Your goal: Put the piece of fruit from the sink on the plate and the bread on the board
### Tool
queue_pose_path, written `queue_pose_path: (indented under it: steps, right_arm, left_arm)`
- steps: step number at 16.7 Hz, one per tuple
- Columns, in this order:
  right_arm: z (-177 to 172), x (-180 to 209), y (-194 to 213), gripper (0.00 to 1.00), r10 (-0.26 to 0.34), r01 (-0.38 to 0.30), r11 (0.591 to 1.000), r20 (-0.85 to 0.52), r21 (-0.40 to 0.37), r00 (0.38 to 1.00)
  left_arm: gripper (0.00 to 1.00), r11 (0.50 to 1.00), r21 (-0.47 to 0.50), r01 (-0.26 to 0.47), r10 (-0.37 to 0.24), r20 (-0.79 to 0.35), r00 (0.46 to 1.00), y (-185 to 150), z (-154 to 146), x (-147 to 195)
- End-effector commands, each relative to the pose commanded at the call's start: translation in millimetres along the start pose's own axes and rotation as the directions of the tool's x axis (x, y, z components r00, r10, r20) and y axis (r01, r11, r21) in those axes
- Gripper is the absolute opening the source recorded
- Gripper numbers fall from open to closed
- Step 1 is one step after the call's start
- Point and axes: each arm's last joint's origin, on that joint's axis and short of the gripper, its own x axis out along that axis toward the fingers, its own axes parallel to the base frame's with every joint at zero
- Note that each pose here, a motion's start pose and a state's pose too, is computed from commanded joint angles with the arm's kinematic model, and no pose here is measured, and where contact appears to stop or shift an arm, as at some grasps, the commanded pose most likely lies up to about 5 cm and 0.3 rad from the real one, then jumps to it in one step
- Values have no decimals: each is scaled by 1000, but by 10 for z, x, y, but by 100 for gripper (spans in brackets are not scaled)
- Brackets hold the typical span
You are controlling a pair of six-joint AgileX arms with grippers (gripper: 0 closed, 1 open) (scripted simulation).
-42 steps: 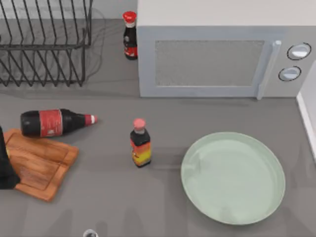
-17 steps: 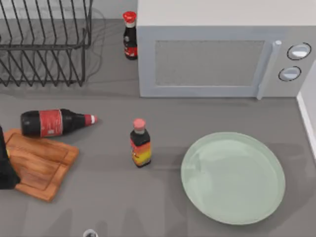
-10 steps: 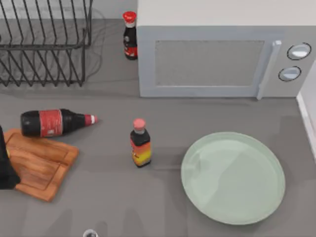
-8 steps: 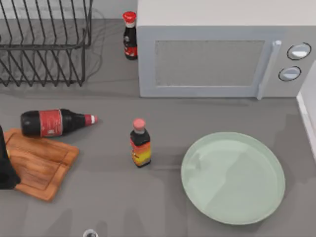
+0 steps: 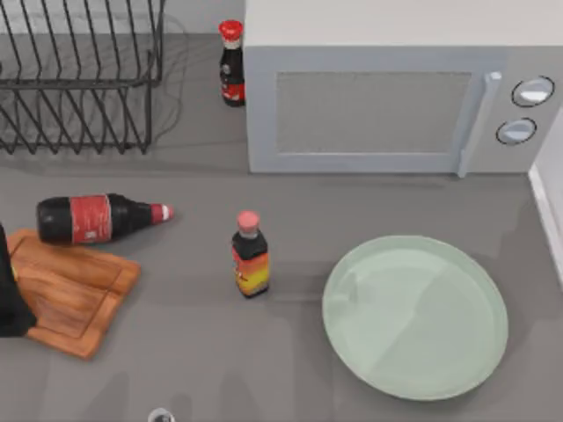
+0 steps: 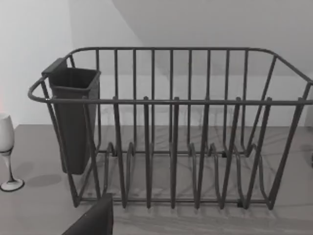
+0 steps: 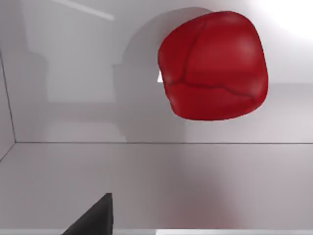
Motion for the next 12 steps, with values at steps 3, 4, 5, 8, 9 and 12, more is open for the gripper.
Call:
queue_pose_path:
  steps: [3, 4, 5, 8, 9, 12]
  right_arm:
    - [50, 386, -24, 100, -1, 1, 1000, 2, 1, 1000]
    - [64, 542, -31, 100, -3, 3, 1000, 10, 1, 1000]
    - [71, 699, -35, 100, -6, 6, 1000, 18, 2, 1000]
    - [34, 1114, -27, 100, -6, 6, 1000, 20, 3, 1000]
    - [13, 1210, -21, 100, -4, 4, 1000, 14, 3, 1000]
    - [-13, 1300, -13, 100, -2, 2, 1000, 5, 4, 1000]
  left_arm:
    - [100, 1000, 0, 0, 0, 0, 1000, 0, 0, 0]
    - [100, 1000, 0, 0, 0, 0, 1000, 0, 0, 0]
    - [100, 1000, 0, 0, 0, 0, 1000, 0, 0, 0]
    - [100, 1000, 0, 0, 0, 0, 1000, 0, 0, 0]
    - [100, 1000, 0, 0, 0, 0, 1000, 0, 0, 0]
    - [100, 1000, 0, 0, 0, 0, 1000, 0, 0, 0]
